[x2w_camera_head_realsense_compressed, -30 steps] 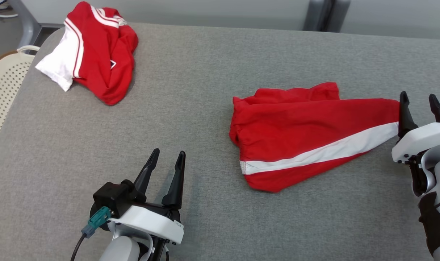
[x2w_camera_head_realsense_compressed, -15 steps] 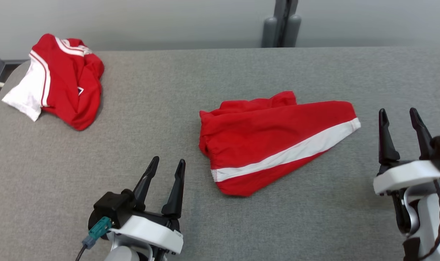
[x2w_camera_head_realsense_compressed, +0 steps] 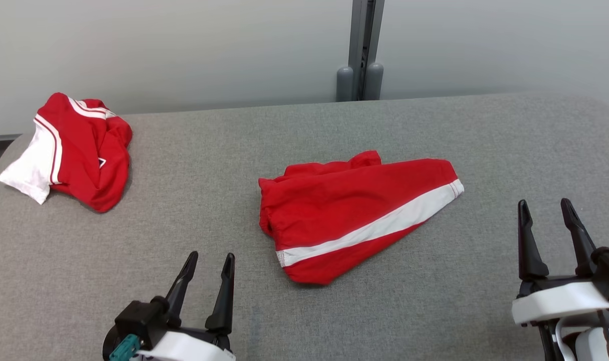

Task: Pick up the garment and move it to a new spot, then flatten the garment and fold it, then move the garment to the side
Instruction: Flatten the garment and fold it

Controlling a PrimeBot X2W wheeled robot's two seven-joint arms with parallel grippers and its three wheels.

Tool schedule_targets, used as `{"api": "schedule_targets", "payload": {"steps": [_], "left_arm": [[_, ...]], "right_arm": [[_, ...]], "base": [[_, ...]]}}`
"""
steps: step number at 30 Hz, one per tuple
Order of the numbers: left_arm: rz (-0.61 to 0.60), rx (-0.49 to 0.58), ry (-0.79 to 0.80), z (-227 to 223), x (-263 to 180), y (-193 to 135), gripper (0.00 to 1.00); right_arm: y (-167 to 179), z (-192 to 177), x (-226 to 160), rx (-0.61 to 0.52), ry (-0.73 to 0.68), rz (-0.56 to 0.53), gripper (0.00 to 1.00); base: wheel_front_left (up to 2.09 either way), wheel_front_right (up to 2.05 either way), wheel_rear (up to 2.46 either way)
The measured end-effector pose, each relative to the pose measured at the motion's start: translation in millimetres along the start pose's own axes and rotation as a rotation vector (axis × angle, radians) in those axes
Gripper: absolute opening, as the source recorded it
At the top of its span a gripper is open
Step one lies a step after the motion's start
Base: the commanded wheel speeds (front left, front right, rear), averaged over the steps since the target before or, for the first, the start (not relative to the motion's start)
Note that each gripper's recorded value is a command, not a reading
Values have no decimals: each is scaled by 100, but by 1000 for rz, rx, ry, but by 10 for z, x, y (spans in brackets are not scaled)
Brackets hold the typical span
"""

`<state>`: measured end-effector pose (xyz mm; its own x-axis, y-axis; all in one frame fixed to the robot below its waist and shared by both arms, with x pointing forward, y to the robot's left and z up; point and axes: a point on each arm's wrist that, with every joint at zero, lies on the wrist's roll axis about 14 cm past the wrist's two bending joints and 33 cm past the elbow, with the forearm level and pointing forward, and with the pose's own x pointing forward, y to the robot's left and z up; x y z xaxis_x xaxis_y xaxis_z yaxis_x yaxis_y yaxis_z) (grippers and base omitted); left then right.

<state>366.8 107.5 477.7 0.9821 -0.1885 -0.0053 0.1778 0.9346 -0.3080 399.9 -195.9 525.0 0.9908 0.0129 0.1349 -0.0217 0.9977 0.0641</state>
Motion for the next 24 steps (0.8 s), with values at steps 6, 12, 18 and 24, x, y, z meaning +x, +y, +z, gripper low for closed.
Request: {"api": "schedule_targets", "payload": {"steps": [6,12,18,24], "left_arm": [[27,2,-22,64,-124,53,100],[36,10,-47,139,-169,56,100],[65,18,-63,190,-174,101,100],[98,23,-46,137,-203,164,100]], "right_arm": [[133,17,-164,58,-5,30,100],[315,-60,-280,94,22,76,100],[340,-72,-321,108,27,81,100],[345,-91,-340,117,33,81,100]], "base": [[0,0,0],[0,0,0],[0,0,0],[0,0,0]]}}
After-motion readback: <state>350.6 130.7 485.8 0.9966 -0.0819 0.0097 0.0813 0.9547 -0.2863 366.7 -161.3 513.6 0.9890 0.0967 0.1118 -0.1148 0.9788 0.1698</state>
